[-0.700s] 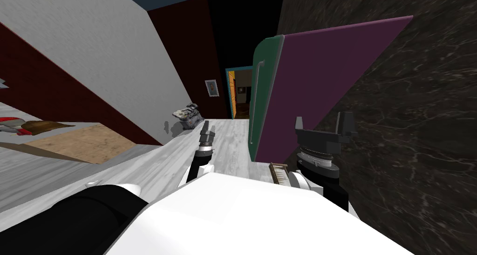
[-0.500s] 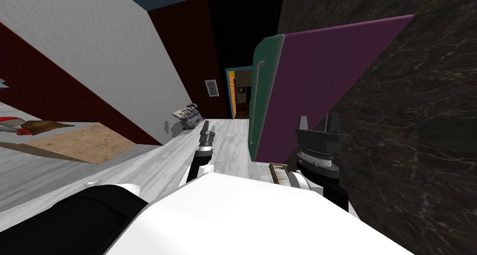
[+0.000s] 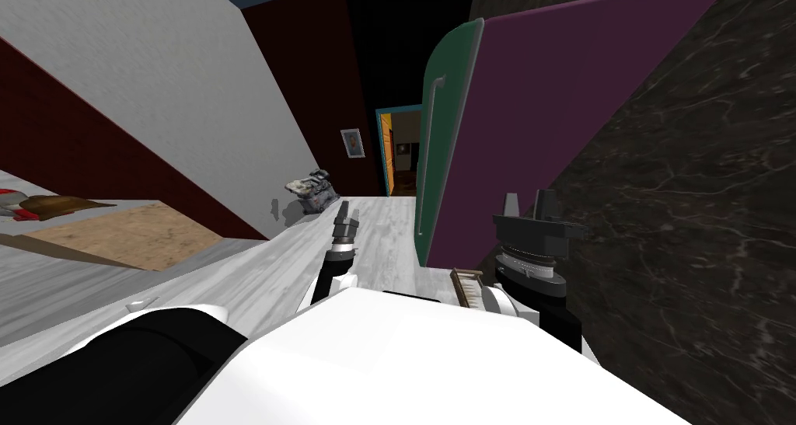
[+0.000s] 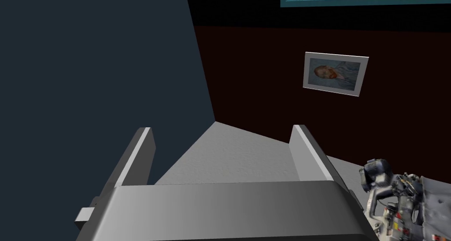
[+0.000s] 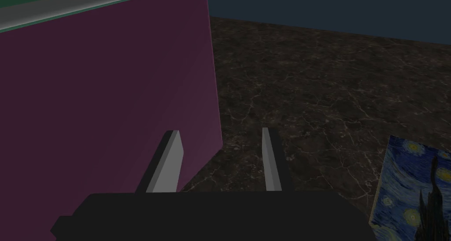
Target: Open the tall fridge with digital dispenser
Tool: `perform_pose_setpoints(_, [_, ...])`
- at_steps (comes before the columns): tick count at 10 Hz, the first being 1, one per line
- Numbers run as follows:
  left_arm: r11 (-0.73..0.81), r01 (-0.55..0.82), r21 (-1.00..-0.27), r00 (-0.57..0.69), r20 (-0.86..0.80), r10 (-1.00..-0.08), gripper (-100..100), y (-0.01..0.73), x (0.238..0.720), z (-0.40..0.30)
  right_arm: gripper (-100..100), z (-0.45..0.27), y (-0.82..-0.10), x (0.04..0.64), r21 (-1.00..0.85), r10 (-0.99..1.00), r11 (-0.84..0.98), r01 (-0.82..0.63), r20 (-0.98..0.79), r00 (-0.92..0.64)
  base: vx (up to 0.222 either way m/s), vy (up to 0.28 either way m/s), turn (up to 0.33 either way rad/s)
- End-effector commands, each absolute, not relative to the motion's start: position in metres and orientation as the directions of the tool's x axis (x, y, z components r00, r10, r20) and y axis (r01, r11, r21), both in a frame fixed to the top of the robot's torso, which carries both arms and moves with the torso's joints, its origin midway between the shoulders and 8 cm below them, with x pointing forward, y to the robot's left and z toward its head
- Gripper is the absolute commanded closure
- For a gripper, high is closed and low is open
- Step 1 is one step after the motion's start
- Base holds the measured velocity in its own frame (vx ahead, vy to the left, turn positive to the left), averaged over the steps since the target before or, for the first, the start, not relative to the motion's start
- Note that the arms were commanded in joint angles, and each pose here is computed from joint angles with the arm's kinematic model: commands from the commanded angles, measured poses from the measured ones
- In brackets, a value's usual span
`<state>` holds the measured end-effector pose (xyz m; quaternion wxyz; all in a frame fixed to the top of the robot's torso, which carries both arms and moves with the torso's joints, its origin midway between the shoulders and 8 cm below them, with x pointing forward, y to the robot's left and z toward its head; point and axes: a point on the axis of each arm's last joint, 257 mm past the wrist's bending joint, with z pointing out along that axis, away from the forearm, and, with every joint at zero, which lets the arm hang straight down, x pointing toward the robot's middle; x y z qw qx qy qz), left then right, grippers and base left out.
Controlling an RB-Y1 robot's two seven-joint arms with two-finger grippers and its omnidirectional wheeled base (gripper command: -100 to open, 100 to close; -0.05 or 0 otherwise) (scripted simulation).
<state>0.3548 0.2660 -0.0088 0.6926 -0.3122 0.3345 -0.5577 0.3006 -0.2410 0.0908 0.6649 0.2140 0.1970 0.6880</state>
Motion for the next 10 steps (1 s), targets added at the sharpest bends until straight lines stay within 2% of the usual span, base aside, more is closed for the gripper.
perform_pose_setpoints(1, [0.183,0.564,-0.805,0.154,-0.115,-0.981,0,0.266,0.355,-0.009,0,0.091,-0.241,0.301,0.556,0.999,-0.038,-0.831,0.032,-0.024,0.000,0.000,0.000])
perform_pose_setpoints(2, [0.183,0.564,-0.805,0.154,-0.115,-0.981,0,0.266,0.355,-0.009,0,0.091,-0.241,0.301,0.556,0.999,-0.038,-0.831,0.032,-0.024,0.000,0.000,0.000])
perform_pose_setpoints(3, [0.183,0.564,-0.805,0.154,-0.115,-0.981,0,0.266,0.355,-0.009,-100,0.095,-0.236,0.298,0.543,0.998,-0.054,-0.838,0.019,-0.053,0.018,0.006,0.014])
perform_pose_setpoints(10, [0.183,0.563,-0.806,0.154,-0.115,-0.981,0,0.266,0.355,-0.009,-100,0.139,-0.231,0.268,0.365,0.964,-0.265,-0.892,0.089,-0.250,0.052,0.018,0.027])
